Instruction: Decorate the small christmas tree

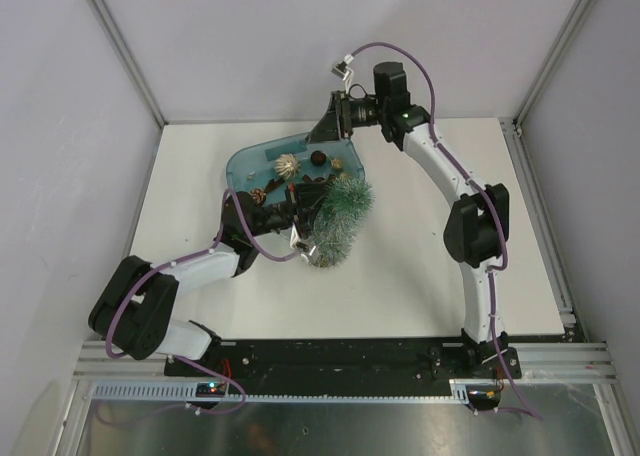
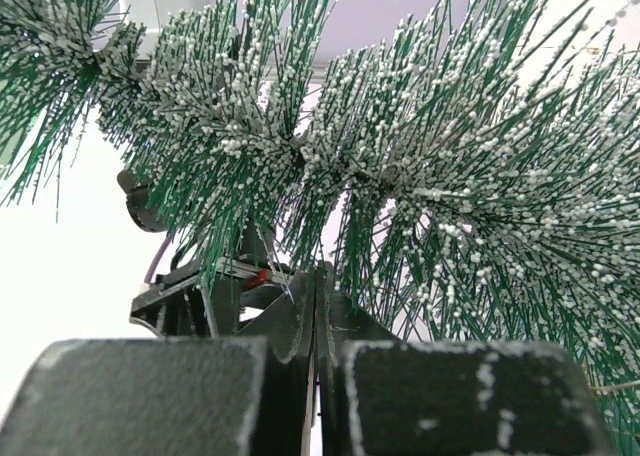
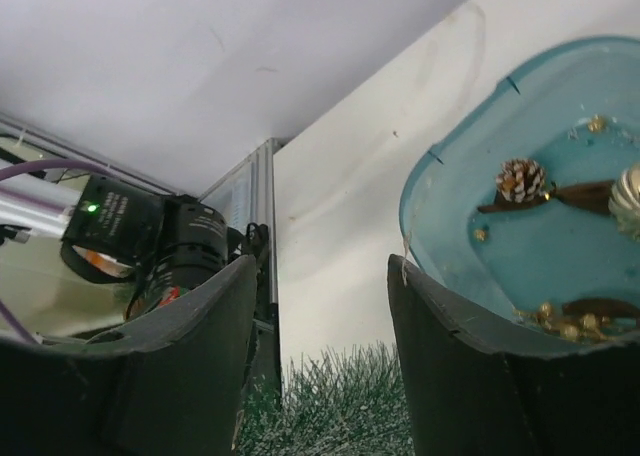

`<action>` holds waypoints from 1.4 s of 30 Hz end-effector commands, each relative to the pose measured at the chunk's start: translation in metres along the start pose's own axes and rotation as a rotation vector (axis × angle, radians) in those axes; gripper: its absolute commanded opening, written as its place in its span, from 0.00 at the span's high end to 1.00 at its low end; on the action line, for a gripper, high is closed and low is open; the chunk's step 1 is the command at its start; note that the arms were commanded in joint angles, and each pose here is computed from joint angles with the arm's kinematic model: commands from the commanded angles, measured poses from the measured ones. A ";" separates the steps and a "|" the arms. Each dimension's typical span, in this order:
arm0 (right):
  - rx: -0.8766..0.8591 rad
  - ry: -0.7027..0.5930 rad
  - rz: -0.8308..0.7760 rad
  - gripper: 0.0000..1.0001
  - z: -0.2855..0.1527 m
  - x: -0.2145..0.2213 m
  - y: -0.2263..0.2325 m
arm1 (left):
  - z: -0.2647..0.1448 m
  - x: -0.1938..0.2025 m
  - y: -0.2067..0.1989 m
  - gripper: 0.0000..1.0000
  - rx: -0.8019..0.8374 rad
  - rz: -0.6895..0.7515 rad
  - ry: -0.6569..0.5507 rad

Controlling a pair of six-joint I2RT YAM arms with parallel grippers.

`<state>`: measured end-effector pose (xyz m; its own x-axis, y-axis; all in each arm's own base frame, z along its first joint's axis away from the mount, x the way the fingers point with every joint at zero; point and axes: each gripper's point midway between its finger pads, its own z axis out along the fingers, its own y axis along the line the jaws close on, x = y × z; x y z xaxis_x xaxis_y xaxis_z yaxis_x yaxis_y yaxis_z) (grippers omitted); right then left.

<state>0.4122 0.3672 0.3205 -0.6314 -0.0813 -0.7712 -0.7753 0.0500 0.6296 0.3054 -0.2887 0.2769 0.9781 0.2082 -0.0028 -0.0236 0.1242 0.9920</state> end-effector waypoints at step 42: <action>0.067 -0.251 0.038 0.65 -0.007 -0.070 -0.031 | -0.005 -0.012 0.012 1.00 -0.028 0.090 -0.031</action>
<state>0.4821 0.3650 0.3311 -0.6902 0.1625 -0.7051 -0.6888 0.1508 0.7091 0.3016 -0.2876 0.2730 0.9789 0.2041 0.0088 -0.0330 0.1152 0.9928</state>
